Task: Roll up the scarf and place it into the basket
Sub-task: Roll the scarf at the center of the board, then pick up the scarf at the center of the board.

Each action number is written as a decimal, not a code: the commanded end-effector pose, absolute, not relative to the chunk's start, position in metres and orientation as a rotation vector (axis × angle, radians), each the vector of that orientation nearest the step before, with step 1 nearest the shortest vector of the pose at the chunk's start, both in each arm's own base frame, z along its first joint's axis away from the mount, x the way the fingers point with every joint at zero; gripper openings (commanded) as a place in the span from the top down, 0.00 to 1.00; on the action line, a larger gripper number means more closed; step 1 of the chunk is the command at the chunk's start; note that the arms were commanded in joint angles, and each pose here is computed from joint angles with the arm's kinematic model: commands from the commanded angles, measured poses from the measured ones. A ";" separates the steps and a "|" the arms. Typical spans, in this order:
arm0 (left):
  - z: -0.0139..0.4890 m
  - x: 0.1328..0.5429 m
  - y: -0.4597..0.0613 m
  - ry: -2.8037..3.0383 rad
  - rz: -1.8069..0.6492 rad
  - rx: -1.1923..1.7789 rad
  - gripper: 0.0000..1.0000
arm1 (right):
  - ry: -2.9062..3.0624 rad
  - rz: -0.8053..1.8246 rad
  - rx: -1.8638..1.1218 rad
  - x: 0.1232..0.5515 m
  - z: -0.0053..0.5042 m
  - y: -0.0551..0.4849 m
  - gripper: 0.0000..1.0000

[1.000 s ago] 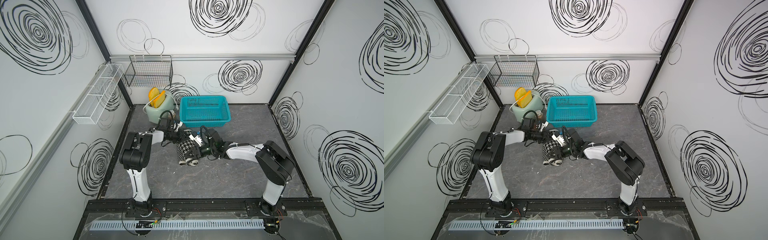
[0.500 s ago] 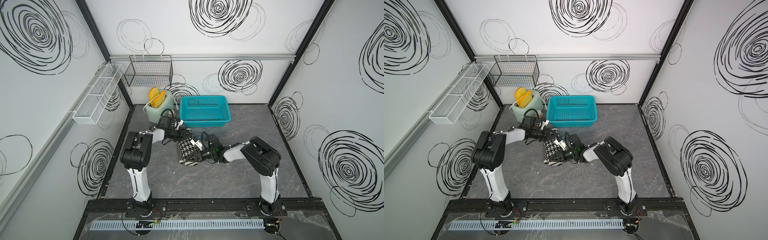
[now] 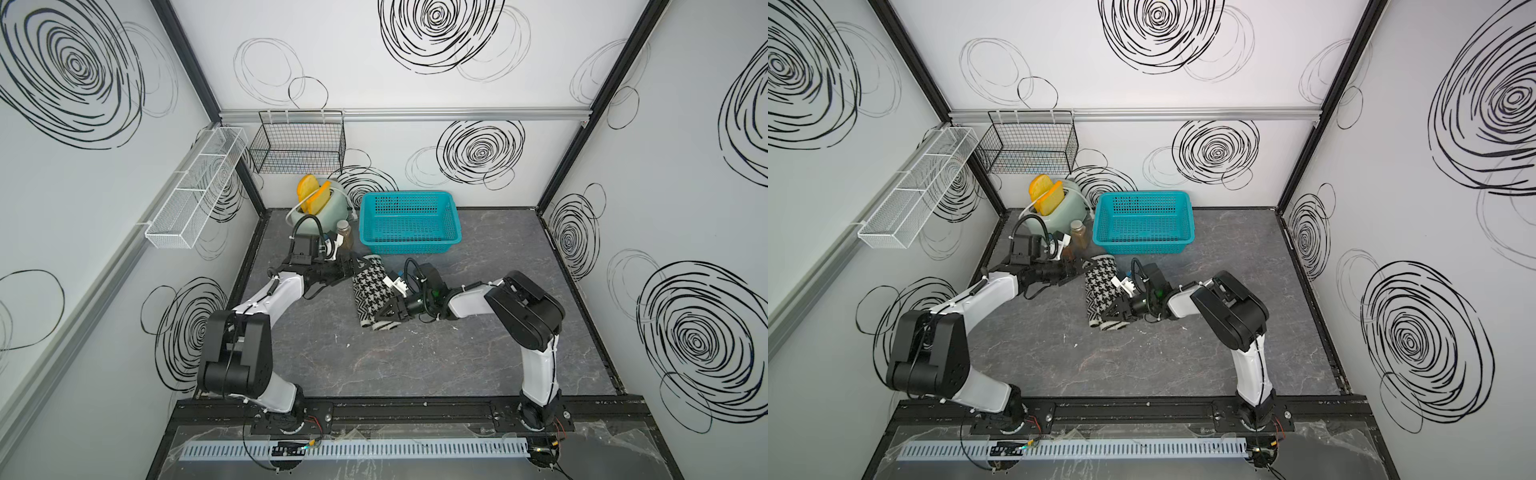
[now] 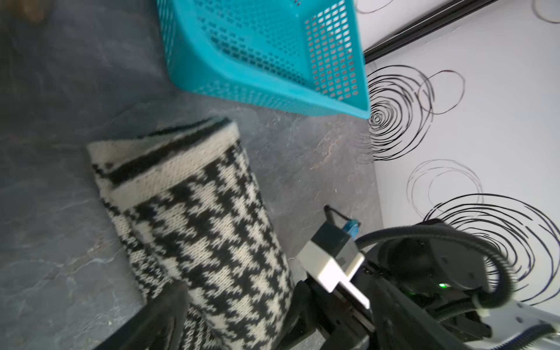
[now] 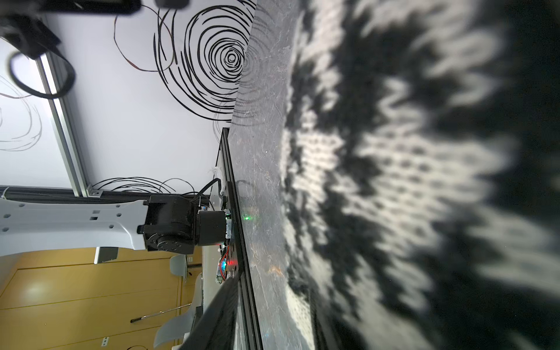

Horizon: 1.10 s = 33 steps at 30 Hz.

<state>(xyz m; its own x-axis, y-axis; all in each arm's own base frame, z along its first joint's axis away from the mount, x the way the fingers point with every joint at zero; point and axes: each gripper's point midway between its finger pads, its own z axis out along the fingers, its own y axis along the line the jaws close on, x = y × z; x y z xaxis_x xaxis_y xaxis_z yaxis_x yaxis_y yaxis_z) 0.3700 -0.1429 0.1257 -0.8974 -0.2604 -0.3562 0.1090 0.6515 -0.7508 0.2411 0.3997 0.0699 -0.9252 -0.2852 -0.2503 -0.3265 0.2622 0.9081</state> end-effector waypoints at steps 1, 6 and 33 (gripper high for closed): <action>0.079 0.357 -0.137 2.535 -1.102 -0.174 0.02 | 2.578 1.729 -0.529 0.246 0.050 0.391 0.57; 0.054 0.354 -0.139 2.563 -1.119 -0.197 0.02 | 2.580 1.740 -0.548 0.243 0.051 0.390 0.57; 0.016 0.344 -0.179 2.641 -1.237 -0.184 0.17 | 2.575 1.763 -0.461 0.254 0.041 0.385 0.58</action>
<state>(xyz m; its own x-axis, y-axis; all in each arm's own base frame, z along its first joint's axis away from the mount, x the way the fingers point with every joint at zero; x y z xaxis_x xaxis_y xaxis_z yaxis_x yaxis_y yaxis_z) 0.3559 -0.1839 0.0432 -0.9533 -0.2083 -0.2186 0.0567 0.5876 -0.8072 0.2514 0.3953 0.0693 -0.9318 -0.2805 -0.2302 -0.3022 0.2486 0.9203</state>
